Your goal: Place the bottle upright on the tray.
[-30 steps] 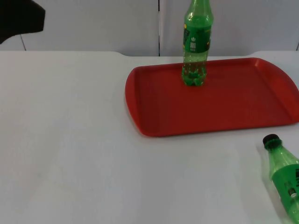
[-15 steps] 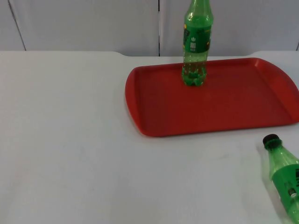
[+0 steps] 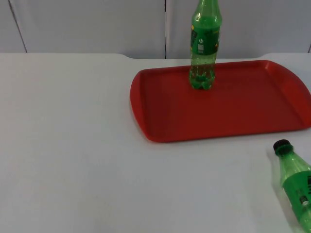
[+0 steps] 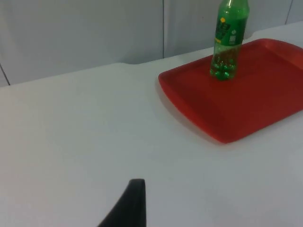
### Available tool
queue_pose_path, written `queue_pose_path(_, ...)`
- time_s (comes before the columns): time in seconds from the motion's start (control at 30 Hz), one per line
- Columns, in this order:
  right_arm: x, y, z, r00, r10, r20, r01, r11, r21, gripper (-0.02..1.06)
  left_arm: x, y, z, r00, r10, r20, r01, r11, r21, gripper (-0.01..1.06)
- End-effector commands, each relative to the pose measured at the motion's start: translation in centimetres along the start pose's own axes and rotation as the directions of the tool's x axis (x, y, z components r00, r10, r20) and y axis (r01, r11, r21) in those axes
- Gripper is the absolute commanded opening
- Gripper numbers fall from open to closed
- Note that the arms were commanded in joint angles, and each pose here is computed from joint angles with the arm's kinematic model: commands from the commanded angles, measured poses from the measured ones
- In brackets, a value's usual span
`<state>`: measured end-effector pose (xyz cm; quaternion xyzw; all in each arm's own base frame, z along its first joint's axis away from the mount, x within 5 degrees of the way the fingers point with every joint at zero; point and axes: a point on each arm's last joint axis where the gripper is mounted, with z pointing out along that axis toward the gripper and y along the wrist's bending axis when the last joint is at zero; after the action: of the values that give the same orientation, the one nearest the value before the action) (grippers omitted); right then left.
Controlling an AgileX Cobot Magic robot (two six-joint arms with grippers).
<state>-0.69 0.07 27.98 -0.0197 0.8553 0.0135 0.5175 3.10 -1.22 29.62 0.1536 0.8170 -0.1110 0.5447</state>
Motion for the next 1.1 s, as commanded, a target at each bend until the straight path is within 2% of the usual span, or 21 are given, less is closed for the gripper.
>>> queue_pose_path(0.0,0.0,0.0,-0.1,1.000,-0.001,0.009,0.001,1.000,0.007,1.04,0.7,-0.1,-0.6,1.000,-0.012,-0.011,0.012,1.000,0.007,1.05)
queue_pose_path(0.4,0.0,0.0,-0.1,1.000,-0.001,0.009,0.001,1.000,0.007,1.04,1.7,0.0,-2.8,0.996,-0.008,0.092,0.008,1.000,0.003,1.05)
queue_pose_path(0.5,0.0,0.0,-0.1,1.000,-0.001,0.009,0.001,1.000,0.007,1.04,1.8,0.1,-2.9,0.998,-0.002,0.068,0.002,1.000,-0.005,1.05)
queue_pose_path(0.6,0.0,0.0,-0.1,1.000,-0.001,0.009,0.001,1.000,0.007,1.04,2.3,0.4,-3.5,1.000,0.014,-0.028,-0.015,0.999,-0.037,1.05)
queue_pose_path(0.87,0.0,0.0,-0.1,1.000,-0.001,0.009,0.001,1.000,0.007,1.04,3.3,0.5,-2.8,0.995,0.015,-0.094,-0.019,0.999,-0.044,1.05)
queue_pose_path(1.07,0.0,0.0,-0.1,1.000,-0.001,0.009,0.001,1.000,0.007,1.04,3.4,0.5,-2.7,0.995,0.014,-0.099,-0.019,0.999,-0.044,1.05)
